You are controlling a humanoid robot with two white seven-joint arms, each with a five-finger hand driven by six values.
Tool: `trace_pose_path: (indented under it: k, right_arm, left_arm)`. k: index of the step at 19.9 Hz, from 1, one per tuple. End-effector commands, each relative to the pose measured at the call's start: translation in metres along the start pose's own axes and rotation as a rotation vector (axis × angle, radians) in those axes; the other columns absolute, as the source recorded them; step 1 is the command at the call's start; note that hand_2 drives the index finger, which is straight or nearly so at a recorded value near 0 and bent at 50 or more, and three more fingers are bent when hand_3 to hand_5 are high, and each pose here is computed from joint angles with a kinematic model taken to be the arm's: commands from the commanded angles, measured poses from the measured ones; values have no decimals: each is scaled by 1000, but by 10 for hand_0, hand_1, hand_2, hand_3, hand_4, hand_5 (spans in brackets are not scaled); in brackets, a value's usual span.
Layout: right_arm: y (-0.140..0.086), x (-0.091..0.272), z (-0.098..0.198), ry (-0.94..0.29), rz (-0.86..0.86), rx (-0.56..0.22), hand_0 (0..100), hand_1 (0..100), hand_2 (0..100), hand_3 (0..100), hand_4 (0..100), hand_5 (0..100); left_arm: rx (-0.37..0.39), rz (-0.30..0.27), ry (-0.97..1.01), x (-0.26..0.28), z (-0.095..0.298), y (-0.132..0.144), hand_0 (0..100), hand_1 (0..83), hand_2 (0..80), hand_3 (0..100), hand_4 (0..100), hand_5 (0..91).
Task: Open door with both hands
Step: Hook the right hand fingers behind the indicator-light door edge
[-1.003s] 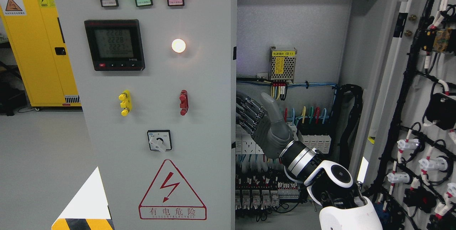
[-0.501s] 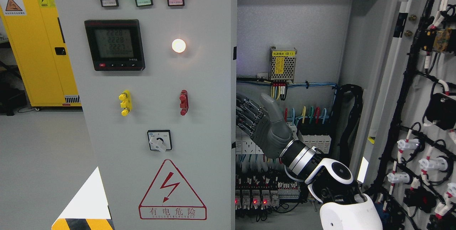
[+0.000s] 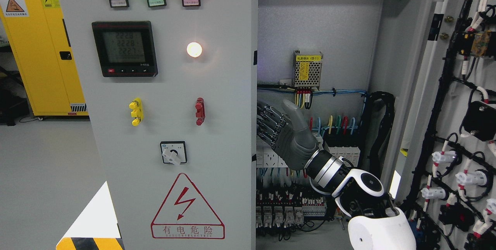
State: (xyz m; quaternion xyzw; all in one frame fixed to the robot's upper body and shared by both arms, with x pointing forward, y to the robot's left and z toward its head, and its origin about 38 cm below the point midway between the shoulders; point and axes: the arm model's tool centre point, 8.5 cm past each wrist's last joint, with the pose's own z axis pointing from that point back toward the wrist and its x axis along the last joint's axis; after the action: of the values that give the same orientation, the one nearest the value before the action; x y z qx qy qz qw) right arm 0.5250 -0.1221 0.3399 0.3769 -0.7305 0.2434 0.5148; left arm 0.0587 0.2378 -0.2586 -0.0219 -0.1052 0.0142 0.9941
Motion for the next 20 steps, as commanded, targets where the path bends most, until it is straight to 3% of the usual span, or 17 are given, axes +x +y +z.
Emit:
trace_pose_path:
  k: [1, 20]
  right_arm:
    - [3, -3, -4, -1, -16, 27, 221, 23, 0, 0, 0, 0]
    - [11, 3, -6, -7, -5, 122, 219, 41, 0, 0, 0, 0]
  left_arm:
    - [0, 0, 0, 0, 0, -1, 0, 0, 0, 4, 0, 0]
    - [2, 0, 3, -2, 0, 1, 0, 0, 0, 0, 0, 0]
